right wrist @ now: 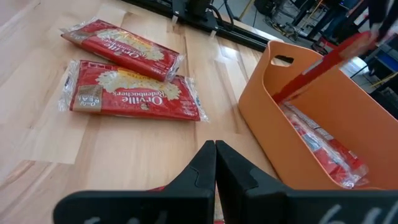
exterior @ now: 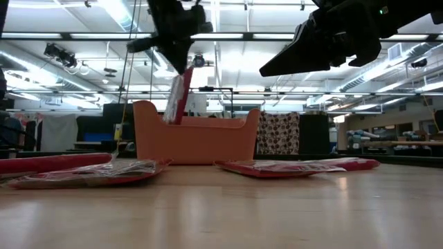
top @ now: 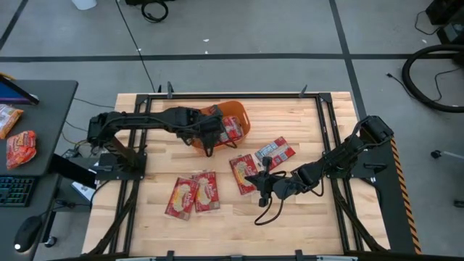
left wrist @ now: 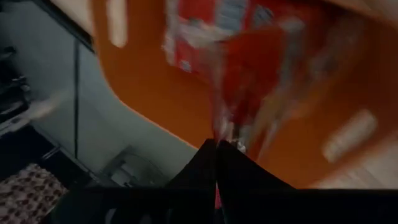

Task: Sort popcorn bags into baskets
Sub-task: Put the popcorn bag into the orange bin

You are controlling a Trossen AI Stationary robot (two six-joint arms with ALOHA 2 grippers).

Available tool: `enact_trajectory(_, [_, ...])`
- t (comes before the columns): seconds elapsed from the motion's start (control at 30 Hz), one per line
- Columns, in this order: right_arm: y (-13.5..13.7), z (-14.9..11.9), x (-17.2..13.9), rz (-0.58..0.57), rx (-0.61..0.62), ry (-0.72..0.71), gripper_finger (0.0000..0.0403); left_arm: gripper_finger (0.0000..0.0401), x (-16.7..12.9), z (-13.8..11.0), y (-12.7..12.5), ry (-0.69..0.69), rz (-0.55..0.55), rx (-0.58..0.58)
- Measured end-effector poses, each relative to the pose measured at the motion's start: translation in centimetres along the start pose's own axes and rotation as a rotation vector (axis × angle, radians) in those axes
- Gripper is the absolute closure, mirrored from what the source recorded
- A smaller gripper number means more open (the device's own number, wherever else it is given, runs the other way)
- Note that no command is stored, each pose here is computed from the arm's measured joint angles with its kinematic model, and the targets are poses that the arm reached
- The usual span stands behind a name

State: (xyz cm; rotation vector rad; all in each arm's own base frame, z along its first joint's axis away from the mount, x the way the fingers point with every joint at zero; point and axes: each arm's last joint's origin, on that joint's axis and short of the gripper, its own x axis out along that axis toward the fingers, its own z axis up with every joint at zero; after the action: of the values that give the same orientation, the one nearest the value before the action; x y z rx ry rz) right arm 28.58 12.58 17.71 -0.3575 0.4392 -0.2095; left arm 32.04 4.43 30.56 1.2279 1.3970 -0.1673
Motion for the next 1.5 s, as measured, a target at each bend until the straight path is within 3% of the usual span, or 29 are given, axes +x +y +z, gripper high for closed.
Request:
enact_trajectory(0.13, [0.0,0.0,0.0,0.000,0.000,0.001,0.0392,0.0394,0.6,0.3,1.2,-0.040,0.078,-0.135])
enact_trajectory(0.37, [0.1,-0.1,0.0,0.025,0.009,0.004,0.0392,0.0381,2.0,1.0,1.7,-0.043,0.086,-0.243])
enact_trajectory(0.53, [0.1,-0.2,0.0,0.026,0.006,0.014,0.0392,0.0326,2.6,1.6,1.6,-0.046,0.078,-0.291])
enact_trajectory(0.8, [0.1,-0.2,0.0,0.026,0.014,0.014,0.0392,0.0239,1.0,2.7,1.2,-0.122,0.086,-0.362])
enact_trajectory(0.93, [0.1,-0.2,0.0,0.026,0.013,0.016,0.0392,0.0230,-0.2,3.4,0.4,-0.264,-0.017,-0.443])
enact_trajectory(1.03, [0.2,-0.3,0.0,0.028,0.020,0.022,0.0392,0.0230,-1.2,4.0,-0.3,-0.336,-0.106,-0.598])
enact_trajectory(1.2, [0.2,-0.3,0.0,0.028,0.029,0.026,0.0392,0.0230,-2.5,5.4,-2.3,-0.284,-0.251,-0.840])
enact_trajectory(1.33, [0.2,-0.2,0.0,0.028,0.040,0.019,0.0392,0.0229,-3.8,6.5,-4.2,-0.270,-0.408,-0.910])
enact_trajectory(1.5, [0.1,-0.2,0.0,0.044,0.059,0.020,0.0392,0.0229,-5.5,8.0,-6.1,-0.237,-0.462,-0.986])
